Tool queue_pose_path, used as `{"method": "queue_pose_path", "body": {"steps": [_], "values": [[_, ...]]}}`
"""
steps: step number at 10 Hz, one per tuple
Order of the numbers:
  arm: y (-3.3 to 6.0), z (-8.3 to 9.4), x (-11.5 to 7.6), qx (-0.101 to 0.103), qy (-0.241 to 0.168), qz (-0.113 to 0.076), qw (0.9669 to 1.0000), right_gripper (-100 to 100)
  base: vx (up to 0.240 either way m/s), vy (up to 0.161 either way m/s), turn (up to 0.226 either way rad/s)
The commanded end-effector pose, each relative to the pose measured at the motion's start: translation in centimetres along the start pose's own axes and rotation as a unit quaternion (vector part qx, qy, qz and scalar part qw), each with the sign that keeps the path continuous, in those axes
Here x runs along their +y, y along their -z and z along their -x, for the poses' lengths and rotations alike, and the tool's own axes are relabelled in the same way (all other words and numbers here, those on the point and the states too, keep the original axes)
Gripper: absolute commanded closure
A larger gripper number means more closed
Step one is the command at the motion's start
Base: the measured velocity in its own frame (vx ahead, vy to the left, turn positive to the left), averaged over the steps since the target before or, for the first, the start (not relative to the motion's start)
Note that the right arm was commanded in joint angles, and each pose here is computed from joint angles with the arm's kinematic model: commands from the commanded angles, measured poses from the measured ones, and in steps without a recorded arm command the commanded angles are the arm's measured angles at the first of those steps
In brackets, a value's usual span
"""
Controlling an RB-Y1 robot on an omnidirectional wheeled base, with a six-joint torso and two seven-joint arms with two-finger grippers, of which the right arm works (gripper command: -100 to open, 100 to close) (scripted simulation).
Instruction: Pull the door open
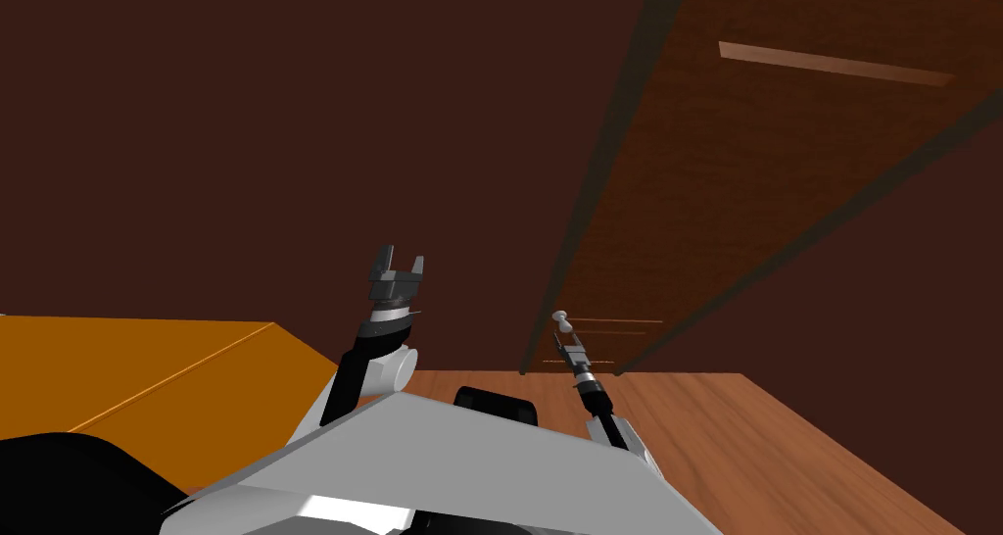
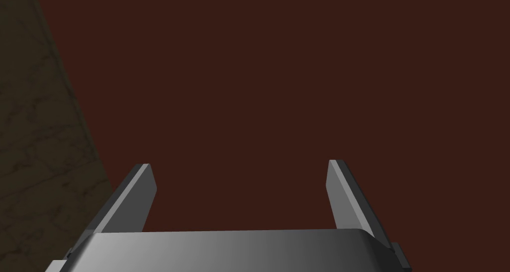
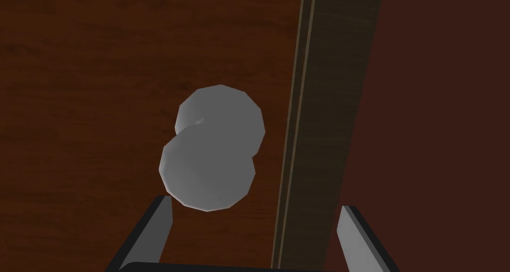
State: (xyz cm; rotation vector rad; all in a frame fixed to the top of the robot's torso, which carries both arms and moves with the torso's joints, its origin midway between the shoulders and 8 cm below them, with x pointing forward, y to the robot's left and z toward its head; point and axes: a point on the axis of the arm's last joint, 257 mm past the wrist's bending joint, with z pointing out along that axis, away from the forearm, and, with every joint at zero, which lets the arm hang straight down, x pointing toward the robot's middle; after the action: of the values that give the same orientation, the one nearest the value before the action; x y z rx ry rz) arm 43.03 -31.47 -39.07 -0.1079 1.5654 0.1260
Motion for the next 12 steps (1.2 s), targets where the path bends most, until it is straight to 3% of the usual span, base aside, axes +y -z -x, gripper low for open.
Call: {"method": "queue_pose_path", "body": {"steps": [1, 3, 4, 5, 10, 11, 12], "values": [[0.49, -0.1, -1.1, 0.000, 0.000, -0.008, 1.0000, -100, 0.180, 0.016, 0.069], [0.97, -0.1, -2.0, 0.000, 0.000, -0.016, 0.9999, -100, 0.154, -0.033, 0.054], [1.79, -1.1, -1.0, 0.010, -0.005, -0.012, 0.9999, -100, 0.020, 0.007, -0.005], [1.79, -1.1, -1.0, 0.010, -0.005, -0.012, 0.9999, 100, -0.031, 0.004, -0.030], [1.79, -1.1, -1.0, 0.010, -0.005, -0.012, 0.9999, 100, -0.005, -0.002, 0.002], [2.06, -1.0, -1.2, 0.009, -0.003, -0.010, 0.9999, -100, -0.121, 0.010, -0.023], [2.07, -0.9, -1.3, 0.009, -0.002, -0.009, 0.9999, -100, -0.179, 0.017, -0.027]]}}
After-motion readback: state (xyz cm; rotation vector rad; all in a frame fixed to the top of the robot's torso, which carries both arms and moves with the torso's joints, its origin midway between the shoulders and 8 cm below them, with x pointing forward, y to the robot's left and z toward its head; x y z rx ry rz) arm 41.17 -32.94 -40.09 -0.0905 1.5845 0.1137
